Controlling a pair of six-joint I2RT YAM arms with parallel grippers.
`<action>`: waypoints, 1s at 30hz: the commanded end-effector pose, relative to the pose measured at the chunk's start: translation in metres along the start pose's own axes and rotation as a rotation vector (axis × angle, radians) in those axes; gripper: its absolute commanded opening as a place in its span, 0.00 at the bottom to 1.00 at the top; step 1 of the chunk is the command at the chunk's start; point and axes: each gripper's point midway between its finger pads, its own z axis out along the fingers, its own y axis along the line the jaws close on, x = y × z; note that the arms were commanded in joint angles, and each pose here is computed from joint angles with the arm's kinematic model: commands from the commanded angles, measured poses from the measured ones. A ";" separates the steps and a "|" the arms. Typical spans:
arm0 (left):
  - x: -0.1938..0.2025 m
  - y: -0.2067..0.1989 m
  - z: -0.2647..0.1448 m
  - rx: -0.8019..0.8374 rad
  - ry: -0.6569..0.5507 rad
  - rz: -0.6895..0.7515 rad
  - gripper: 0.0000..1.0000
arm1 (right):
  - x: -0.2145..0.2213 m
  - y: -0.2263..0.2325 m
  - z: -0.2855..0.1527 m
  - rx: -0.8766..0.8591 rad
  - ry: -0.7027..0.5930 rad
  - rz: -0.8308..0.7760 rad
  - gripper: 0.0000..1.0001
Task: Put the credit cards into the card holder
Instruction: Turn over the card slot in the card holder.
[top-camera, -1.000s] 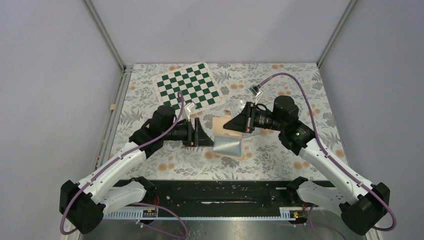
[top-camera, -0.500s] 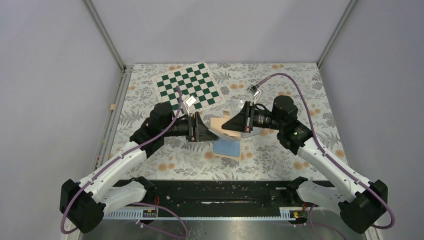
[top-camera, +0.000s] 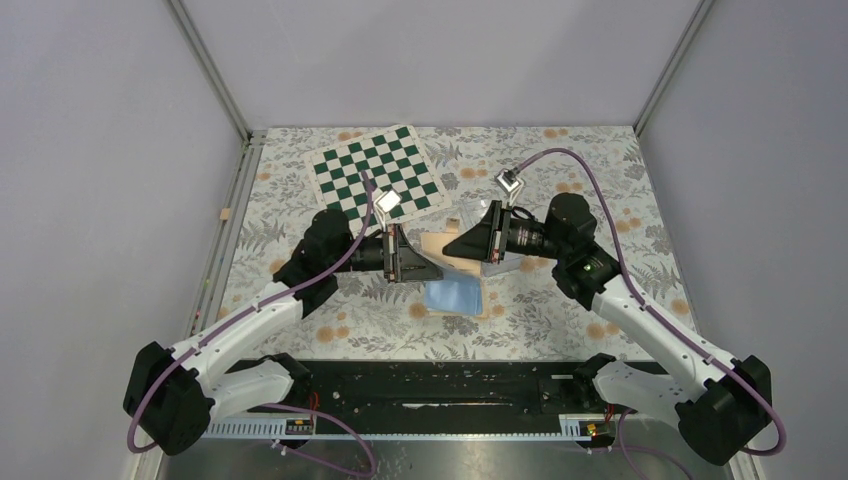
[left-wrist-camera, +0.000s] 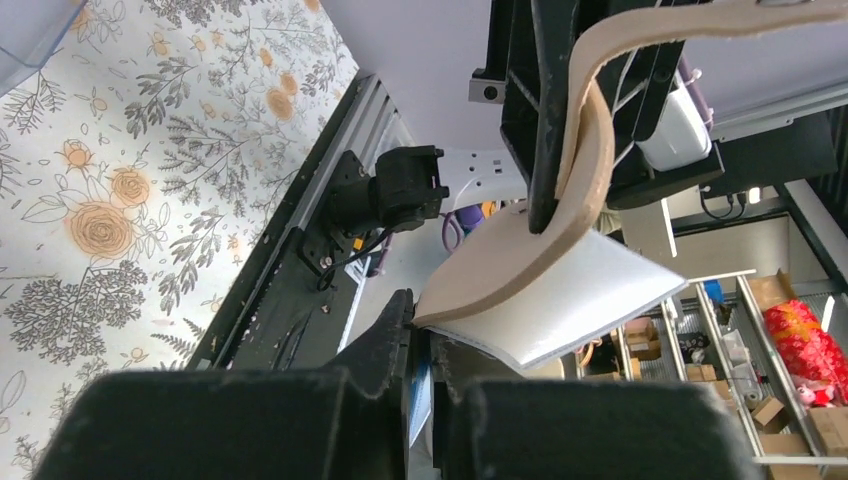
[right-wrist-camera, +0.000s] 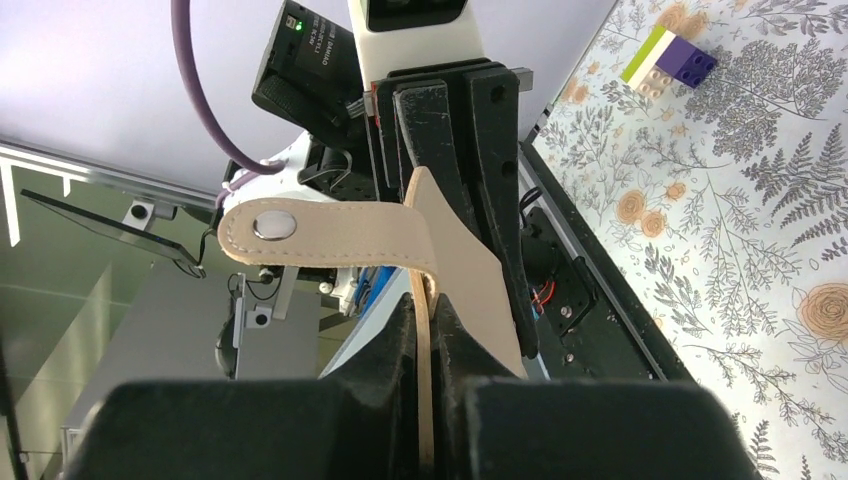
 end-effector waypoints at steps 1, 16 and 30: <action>-0.007 -0.028 -0.001 0.098 -0.030 0.098 0.00 | -0.007 0.010 0.003 -0.036 -0.016 -0.022 0.03; -0.021 -0.020 -0.005 -0.012 -0.115 0.051 0.00 | 0.004 -0.001 -0.028 0.026 -0.050 -0.186 0.91; -0.024 -0.030 -0.002 0.031 -0.104 0.044 0.00 | 0.024 0.002 -0.039 -0.041 0.009 -0.318 0.99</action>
